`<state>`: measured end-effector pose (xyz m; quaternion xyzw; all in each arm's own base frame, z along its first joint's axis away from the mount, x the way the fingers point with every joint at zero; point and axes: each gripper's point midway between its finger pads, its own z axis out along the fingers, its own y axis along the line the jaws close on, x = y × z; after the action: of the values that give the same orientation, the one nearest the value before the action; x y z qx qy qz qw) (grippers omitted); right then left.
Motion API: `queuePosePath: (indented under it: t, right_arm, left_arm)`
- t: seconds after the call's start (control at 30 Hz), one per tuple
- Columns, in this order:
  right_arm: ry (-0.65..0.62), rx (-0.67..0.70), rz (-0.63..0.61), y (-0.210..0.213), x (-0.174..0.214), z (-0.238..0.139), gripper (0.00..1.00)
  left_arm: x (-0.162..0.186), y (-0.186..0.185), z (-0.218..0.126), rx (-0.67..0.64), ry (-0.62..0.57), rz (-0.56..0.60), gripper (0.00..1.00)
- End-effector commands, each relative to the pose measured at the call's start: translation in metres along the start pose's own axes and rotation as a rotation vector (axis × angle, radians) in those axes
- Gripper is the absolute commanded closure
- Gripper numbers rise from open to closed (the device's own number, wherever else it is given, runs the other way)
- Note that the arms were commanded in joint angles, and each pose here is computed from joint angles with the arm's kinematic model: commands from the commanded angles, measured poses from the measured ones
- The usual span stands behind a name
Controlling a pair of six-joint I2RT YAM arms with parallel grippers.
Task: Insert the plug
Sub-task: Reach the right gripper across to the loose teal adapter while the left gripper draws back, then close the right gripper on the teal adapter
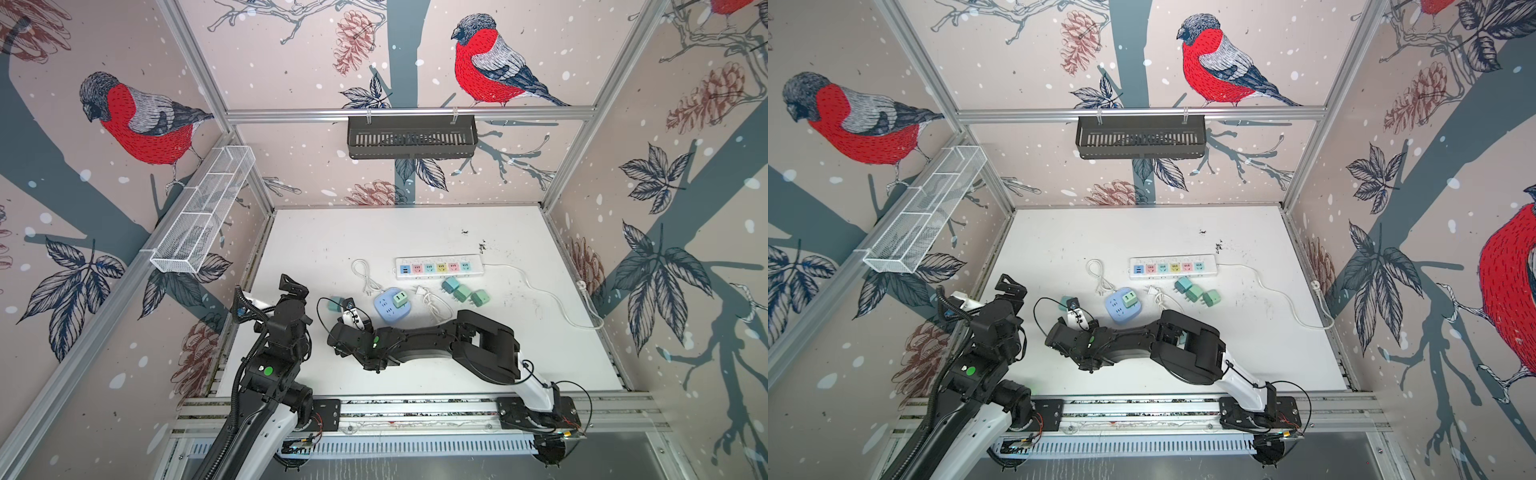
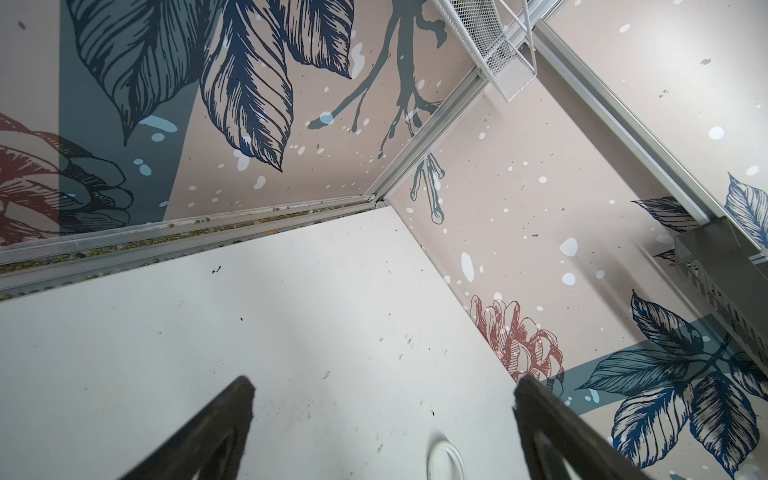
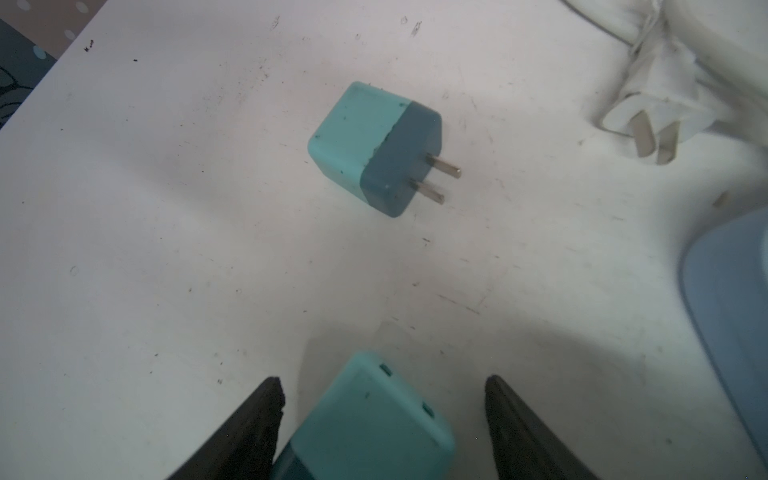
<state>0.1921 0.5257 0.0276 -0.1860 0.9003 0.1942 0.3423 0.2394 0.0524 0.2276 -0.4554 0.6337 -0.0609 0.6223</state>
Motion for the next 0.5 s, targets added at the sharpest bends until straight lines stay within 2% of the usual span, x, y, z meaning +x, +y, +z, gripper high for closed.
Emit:
queuePosePath:
  t: [0.0,0.2,0.47]
  right_arm:
    - [0.023,0.046,-0.029,-0.01,0.007,0.0,0.25]
    - [0.015,0.064,-0.036,-0.015,0.008,-0.008,0.31]
    - [0.008,0.08,-0.05,-0.019,0.014,-0.013,0.33]
  left_arm:
    - [-0.004,0.001,0.002,-0.014,-0.026,-0.022,0.03]
    - [-0.002,0.0,0.003,-0.014,-0.023,-0.021,0.03]
    - [-0.003,0.0,0.002,-0.008,-0.024,-0.023,0.03]
